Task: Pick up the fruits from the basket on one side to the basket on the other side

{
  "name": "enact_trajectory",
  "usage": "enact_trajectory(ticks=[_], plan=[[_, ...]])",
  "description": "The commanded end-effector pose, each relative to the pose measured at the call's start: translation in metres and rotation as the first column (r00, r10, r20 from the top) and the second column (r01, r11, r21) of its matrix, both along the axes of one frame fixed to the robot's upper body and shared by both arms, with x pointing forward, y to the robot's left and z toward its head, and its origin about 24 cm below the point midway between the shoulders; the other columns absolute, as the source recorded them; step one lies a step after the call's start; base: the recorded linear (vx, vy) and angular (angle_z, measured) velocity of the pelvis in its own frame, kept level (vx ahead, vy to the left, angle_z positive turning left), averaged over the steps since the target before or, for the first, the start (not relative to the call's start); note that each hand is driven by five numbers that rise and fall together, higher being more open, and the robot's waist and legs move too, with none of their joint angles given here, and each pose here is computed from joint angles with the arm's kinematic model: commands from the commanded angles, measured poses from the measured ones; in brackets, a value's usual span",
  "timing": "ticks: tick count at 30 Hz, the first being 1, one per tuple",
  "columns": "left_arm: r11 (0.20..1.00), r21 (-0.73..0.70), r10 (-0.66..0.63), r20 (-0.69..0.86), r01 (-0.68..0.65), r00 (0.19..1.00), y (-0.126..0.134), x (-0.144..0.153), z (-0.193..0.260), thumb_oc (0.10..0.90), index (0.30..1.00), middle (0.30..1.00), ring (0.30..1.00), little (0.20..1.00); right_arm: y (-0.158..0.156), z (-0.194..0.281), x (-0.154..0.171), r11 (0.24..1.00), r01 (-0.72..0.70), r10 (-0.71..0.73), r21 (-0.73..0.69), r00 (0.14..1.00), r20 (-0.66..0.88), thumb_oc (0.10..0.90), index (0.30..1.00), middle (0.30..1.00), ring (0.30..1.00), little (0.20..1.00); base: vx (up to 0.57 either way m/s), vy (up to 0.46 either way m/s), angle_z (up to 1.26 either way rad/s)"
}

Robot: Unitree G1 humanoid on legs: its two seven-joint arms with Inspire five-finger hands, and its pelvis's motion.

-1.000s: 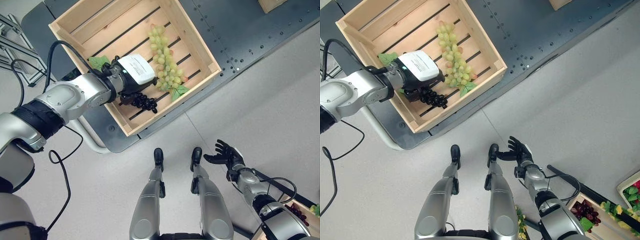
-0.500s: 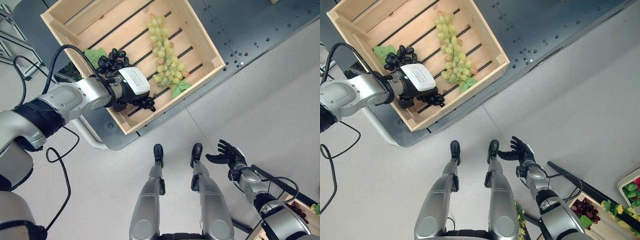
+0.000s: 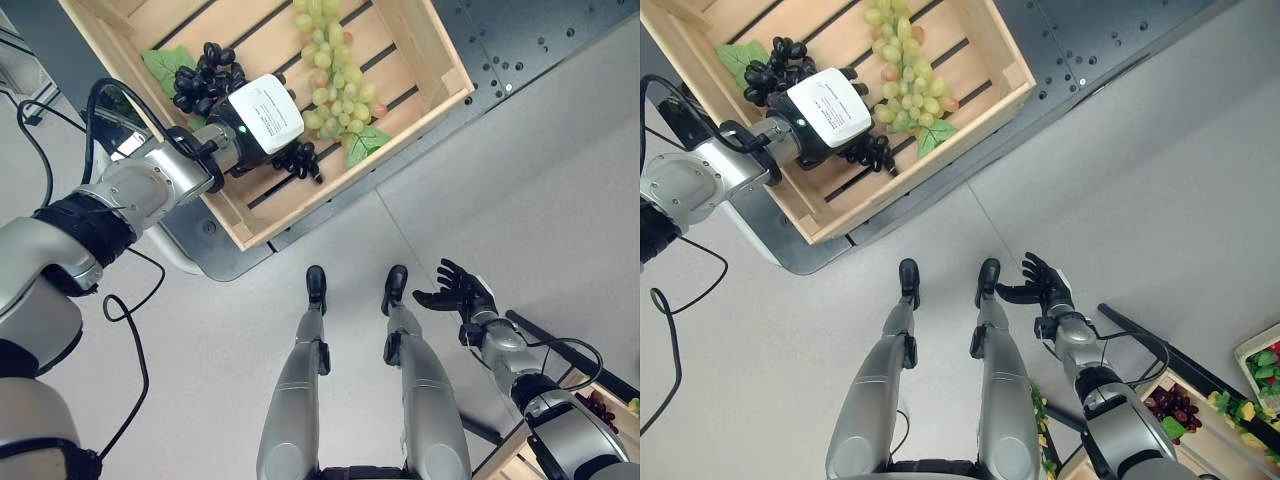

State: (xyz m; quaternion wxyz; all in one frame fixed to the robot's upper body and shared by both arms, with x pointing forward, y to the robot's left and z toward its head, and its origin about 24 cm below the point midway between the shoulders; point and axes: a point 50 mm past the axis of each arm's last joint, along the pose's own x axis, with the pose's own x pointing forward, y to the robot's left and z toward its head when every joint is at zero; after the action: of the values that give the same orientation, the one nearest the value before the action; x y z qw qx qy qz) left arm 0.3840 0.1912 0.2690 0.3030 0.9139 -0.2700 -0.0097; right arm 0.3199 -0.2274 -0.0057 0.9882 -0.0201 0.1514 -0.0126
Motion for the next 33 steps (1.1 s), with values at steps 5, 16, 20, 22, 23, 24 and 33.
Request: enact_trajectory(ticks=[5, 16, 20, 22, 23, 24, 33], plan=[[0.943, -0.076, 0.332, 0.194, -0.323, 0.923, 0.057, 0.005, 0.034, 0.8, 0.9, 0.9, 0.9, 0.9, -0.01, 0.02, 0.009, 0.999, 0.038, -0.038, 0.0, 0.997, 0.063, 0.8, 0.9, 0.9, 0.9, 0.9, -0.01, 0.012, 0.0], [0.881, -0.087, 0.467, 0.005, -0.465, 0.884, 0.066, 0.015, -0.004, 0.4, 0.3, 0.3, 0.3, 0.3, -0.016, 0.036, 0.018, 0.998, 0.056, -0.055, -0.001, 0.992, 0.115, 0.8, 0.9, 0.9, 0.9, 0.9, 0.0, 0.002, 0.0], [0.862, -0.113, 0.494, -0.023, -0.494, 0.869, 0.07, 0.014, -0.004, 0.4, 0.3, 0.3, 0.3, 0.3, -0.019, 0.04, 0.02, 0.998, 0.064, -0.063, -0.001, 0.99, 0.124, 0.8, 0.9, 0.9, 0.9, 0.9, 0.0, 0.0, 0.0], [0.858, -0.111, 0.5, -0.036, -0.501, 0.865, 0.071, 0.014, -0.004, 0.4, 0.3, 0.3, 0.3, 0.3, -0.02, 0.042, 0.021, 0.998, 0.062, -0.061, -0.004, 0.99, 0.125, 0.8, 0.9, 0.9, 0.9, 0.9, 0.0, 0.0, 0.0], [0.857, -0.113, 0.502, -0.042, -0.503, 0.864, 0.071, 0.014, -0.004, 0.4, 0.3, 0.3, 0.3, 0.3, -0.021, 0.044, 0.022, 0.998, 0.063, -0.061, -0.009, 0.99, 0.127, 0.8, 0.9, 0.9, 0.9, 0.9, -0.02, 0.014, -0.03], [0.856, -0.117, 0.503, -0.043, -0.504, 0.863, 0.071, 0.014, -0.004, 0.4, 0.3, 0.3, 0.3, 0.3, -0.021, 0.045, 0.022, 0.998, 0.064, -0.062, -0.009, 0.99, 0.129, 0.8, 0.9, 0.9, 0.9, 0.9, -0.03, 0.019, -0.08], [0.887, -0.231, 0.412, 0.008, -0.399, 0.911, 0.072, 0.01, 0.004, 0.4, 0.3, 0.3, 0.3, 0.3, -0.013, 0.051, 0.025, 0.998, 0.042, -0.051, 0.05, 0.983, 0.174, 0.8, 0.9, 0.9, 0.9, 0.9, -0.01, -0.002, -0.03]])
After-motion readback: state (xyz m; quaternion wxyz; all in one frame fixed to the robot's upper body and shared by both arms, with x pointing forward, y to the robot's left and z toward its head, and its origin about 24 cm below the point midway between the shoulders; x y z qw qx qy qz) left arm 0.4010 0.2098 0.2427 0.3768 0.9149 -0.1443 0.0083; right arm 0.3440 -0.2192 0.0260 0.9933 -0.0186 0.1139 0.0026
